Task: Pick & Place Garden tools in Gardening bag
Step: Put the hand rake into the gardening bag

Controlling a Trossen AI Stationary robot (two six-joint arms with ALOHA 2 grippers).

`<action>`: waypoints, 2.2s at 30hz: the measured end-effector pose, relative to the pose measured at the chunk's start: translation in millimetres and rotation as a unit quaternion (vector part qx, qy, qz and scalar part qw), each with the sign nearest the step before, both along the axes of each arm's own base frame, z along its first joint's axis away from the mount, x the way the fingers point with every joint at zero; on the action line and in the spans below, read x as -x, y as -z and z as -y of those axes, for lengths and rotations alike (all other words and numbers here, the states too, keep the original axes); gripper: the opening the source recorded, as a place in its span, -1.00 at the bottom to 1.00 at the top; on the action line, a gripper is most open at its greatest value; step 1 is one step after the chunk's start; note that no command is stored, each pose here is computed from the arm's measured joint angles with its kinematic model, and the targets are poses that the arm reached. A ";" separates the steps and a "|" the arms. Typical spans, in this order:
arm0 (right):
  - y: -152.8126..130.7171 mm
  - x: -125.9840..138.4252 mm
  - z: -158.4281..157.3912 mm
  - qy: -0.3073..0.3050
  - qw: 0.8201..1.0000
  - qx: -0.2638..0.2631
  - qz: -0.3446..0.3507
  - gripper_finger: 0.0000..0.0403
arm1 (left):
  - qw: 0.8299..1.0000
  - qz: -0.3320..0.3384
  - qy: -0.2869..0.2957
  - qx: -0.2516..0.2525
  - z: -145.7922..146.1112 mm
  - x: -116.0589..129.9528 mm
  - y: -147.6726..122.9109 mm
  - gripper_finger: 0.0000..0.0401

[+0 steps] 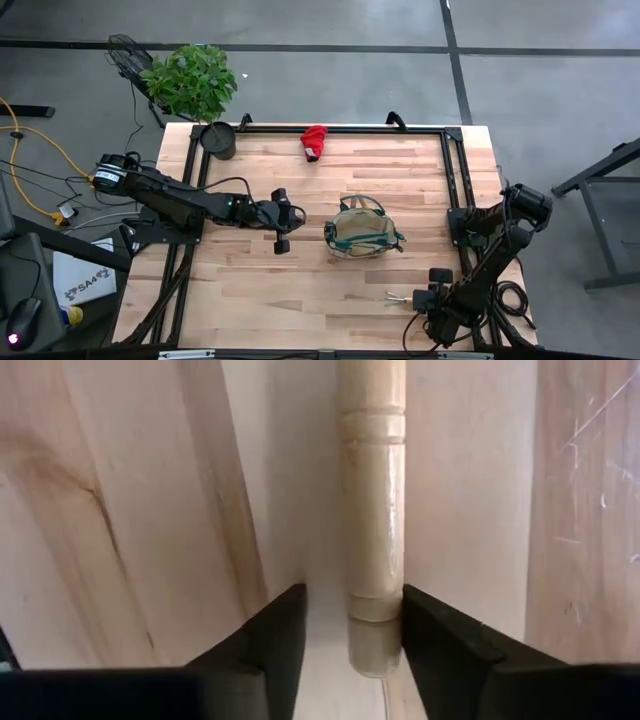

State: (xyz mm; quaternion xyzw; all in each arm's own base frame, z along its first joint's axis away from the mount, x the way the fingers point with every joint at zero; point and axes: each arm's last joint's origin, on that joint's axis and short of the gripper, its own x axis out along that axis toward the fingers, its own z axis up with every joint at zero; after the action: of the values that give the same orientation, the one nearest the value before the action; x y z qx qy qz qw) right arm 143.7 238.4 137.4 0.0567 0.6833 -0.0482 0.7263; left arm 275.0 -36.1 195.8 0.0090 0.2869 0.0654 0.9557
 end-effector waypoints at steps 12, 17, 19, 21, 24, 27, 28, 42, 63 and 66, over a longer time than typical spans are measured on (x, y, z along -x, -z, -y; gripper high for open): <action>0.1 -0.2 -0.3 -0.007 1.000 0.000 0.001 -0.71 | 1.000 0.000 0.000 0.000 0.0 0.0 0.0 -0.98; -1.0 -1.9 0.8 -0.009 1.000 -0.009 -0.007 -0.71 | 1.000 0.000 0.000 0.000 0.0 0.0 0.0 -0.98; -2.9 -3.2 2.9 -0.008 1.000 -0.015 -0.014 -0.71 | 1.000 0.002 0.000 0.000 0.0 -0.2 -0.3 -0.98; -7.1 -4.0 6.5 -0.010 1.000 -0.016 -0.019 -0.71 | 1.000 0.005 0.000 0.000 0.0 -0.5 -0.8 -0.98; -19.9 -6.9 11.9 -0.018 1.000 -0.010 -0.023 -0.71 | 1.000 0.018 0.004 0.006 0.5 -2.0 -2.9 -0.98; -35.7 -9.2 19.3 -0.026 0.999 0.013 -0.041 -0.71 | 0.999 0.043 0.014 0.016 1.7 -4.6 -7.2 -0.98; -41.1 -10.0 21.5 -0.030 0.998 0.021 -0.049 -0.71 | 0.998 0.051 0.017 0.019 2.0 -5.3 -8.6 -0.98; -114.2 -23.0 39.3 -0.104 0.982 0.099 -0.125 -0.71 | 0.983 0.161 0.039 0.077 5.4 -13.5 -28.9 -0.98; -151.5 -77.7 80.3 -0.265 0.926 0.271 -0.014 -0.71 | 0.978 0.174 0.061 0.095 11.0 -39.1 -117.9 -0.98; -153.1 -85.0 90.2 -0.289 0.902 0.321 -0.010 -0.71 | 0.977 0.182 0.062 0.095 11.1 -39.8 -123.3 -0.89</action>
State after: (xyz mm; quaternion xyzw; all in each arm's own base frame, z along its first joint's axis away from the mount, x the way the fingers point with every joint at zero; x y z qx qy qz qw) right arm 228.6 148.2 290.5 -0.3803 0.6247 -0.0533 0.6799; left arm 314.8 -47.2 319.1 -0.0757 0.1121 -0.0209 0.9906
